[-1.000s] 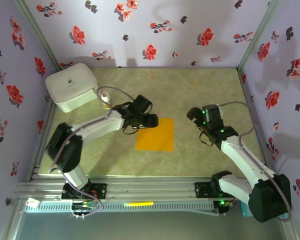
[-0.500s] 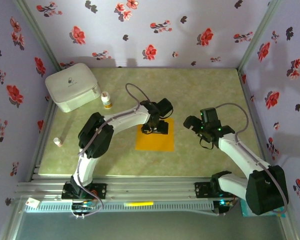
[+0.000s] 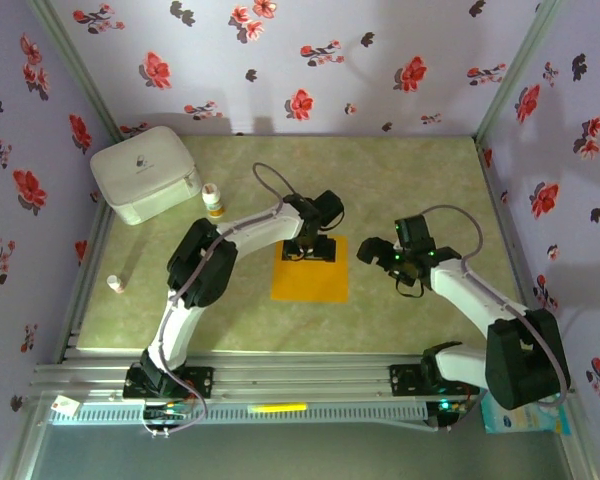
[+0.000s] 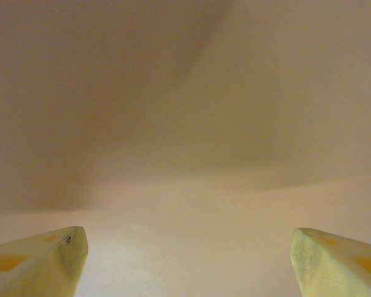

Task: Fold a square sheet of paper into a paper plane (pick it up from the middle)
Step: First fold the square sheet of paper in half at the center of the table.

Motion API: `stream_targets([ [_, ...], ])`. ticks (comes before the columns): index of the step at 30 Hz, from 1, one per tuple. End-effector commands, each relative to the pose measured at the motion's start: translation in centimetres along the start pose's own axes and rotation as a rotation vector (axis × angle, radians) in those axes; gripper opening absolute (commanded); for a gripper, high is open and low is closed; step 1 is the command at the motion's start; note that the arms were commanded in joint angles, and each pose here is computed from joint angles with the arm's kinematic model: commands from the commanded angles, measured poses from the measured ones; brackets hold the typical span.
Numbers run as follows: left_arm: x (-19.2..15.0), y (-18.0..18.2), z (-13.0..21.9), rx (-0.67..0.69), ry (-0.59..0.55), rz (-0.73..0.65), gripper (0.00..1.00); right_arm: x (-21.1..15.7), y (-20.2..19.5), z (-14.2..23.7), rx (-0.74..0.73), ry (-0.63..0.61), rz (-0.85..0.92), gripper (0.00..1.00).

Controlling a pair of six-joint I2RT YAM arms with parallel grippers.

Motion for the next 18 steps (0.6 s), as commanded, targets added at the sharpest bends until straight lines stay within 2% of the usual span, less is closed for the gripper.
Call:
stream_targets([
  [1,-0.2,0.2,-0.3,0.036,0.041,-0.032,0.87,1.0,0.7,0.3,0.031,-0.022,0.032,0.98],
  [18,-0.5,0.4,-2.6,0.088,0.096,-0.036,0.88,1.2,0.6,-0.2,0.010,-0.001,0.022,0.98],
])
Point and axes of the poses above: each hand's point on the last joint's axis, 136 mm out from that joint toward the fingers, its own z axis back along the fingers, its own y axis along the line the jaws close on, x = y × z, the point moved 9 cm from there along z, back along the fingers, and after that the axes turned 12 degrees about z, right-handed, at the moved point
